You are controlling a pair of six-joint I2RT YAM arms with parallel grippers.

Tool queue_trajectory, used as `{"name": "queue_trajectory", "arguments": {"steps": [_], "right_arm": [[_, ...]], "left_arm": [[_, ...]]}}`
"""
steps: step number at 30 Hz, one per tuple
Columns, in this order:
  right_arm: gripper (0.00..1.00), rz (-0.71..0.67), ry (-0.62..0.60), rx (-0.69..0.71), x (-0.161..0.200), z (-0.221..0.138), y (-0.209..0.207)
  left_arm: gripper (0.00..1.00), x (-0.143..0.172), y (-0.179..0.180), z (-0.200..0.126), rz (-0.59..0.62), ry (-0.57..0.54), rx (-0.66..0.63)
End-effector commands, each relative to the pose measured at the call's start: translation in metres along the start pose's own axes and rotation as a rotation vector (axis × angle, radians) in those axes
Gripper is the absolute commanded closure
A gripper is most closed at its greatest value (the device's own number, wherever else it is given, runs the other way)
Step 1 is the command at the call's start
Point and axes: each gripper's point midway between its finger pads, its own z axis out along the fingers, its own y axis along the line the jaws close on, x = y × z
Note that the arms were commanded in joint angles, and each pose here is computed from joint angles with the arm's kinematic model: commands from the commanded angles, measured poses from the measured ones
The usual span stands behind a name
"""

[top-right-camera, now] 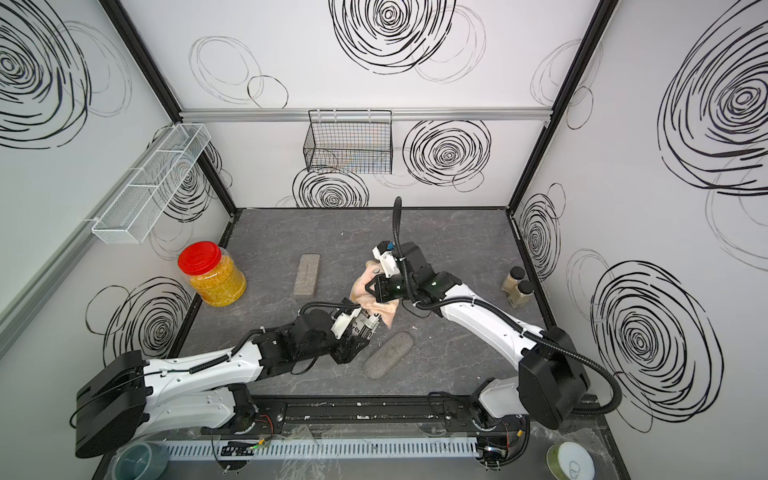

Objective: Wipe the eyeglass case
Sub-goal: Wipe the dirt from the eyeglass case.

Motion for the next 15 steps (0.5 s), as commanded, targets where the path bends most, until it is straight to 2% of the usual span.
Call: {"name": "queue_trajectory", "arguments": {"steps": [1, 4, 8, 10, 15], "right_arm": [[1.00, -0.017, 0.058, -0.058, 0.015, 0.007, 0.014], [1.00, -0.012, 0.114, -0.091, 0.029, 0.010, 0.018], [1.00, -0.048, 0.142, -0.214, 0.039, 0.004, 0.039], [1.00, -0.045, 0.142, -0.188, 0.040, 0.003, 0.034], [1.00, 0.027, 0.091, -0.008, 0.035, -0.003, -0.005]], "left_arm": [[0.39, -0.039, -0.012, -0.008, 0.020, -0.144, 0.028], [0.39, -0.042, -0.011, -0.009, 0.012, -0.163, 0.015], [0.39, -0.041, -0.006, -0.007, 0.005, -0.164, -0.007], [0.39, -0.042, -0.006, -0.008, -0.001, -0.171, -0.012], [0.39, -0.045, -0.007, -0.013, -0.011, -0.195, -0.003]]}}
